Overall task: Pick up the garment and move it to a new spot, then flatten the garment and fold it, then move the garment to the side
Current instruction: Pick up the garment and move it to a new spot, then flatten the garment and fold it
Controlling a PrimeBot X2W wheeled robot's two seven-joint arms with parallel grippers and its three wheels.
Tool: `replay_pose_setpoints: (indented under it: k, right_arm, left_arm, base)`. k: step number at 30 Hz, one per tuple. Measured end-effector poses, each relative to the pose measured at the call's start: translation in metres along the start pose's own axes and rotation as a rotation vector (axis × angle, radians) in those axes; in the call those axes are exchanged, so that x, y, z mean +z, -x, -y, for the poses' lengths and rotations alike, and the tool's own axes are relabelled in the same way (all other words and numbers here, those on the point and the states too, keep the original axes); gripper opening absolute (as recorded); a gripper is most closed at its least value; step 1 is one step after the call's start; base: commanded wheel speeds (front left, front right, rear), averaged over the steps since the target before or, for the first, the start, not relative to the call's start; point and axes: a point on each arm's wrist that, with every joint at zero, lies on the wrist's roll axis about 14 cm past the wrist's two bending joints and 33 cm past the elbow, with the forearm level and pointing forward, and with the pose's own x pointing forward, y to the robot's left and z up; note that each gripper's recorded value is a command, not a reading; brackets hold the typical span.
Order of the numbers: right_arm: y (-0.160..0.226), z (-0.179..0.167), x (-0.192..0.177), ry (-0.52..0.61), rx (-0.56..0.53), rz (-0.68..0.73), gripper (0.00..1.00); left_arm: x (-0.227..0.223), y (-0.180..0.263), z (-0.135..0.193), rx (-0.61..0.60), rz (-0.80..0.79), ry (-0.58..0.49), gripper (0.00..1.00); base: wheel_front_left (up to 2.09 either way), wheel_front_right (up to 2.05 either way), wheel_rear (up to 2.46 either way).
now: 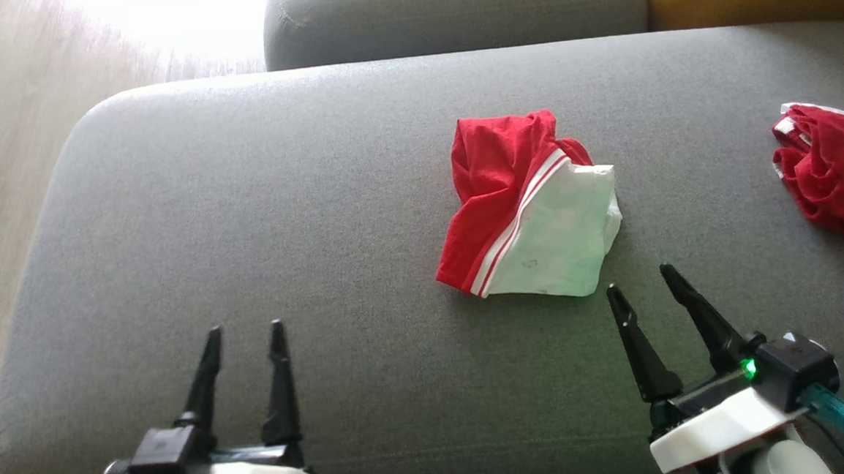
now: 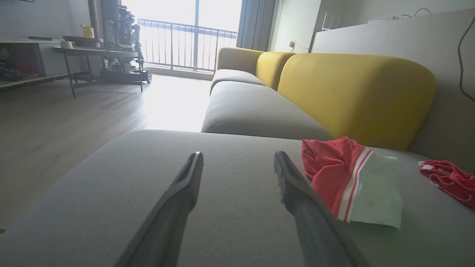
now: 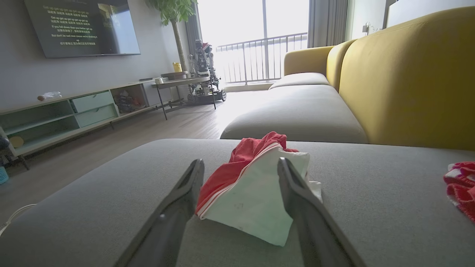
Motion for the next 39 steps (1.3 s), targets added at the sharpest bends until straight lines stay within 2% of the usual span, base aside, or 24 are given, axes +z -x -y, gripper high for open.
replay_pose_setpoints:
  k: [5, 29, 33, 39]
  right_arm:
    - [0.004, -0.001, 0.001, -0.003, -0.003, 0.003, 1.0]
    - [0.011, 0.006, 0.007, -0.006, -0.029, 0.018, 1.0]
    - [0.012, 0.007, 0.004, -0.007, -0.034, 0.011, 1.0]
    - [0.011, 0.012, -0.003, -0.008, -0.047, -0.012, 1.0]
  left_arm:
    - [0.001, 0.004, -0.008, 0.036, 0.0, 0.013, 1.0]
    - [-0.009, 0.01, -0.006, 0.044, -0.035, 0.069, 1.0]
    - [-0.038, 0.016, 0.012, -0.043, -0.131, 0.073, 1.0]
    - [-0.08, 0.011, 0.058, -0.258, -0.254, 0.005, 1.0]
  base:
    - [0.0, 0.0, 0.0]
    - [0.0, 0.0, 0.0]
    - [0.0, 0.0, 0.0]
    - [0.0, 0.0, 0.0]
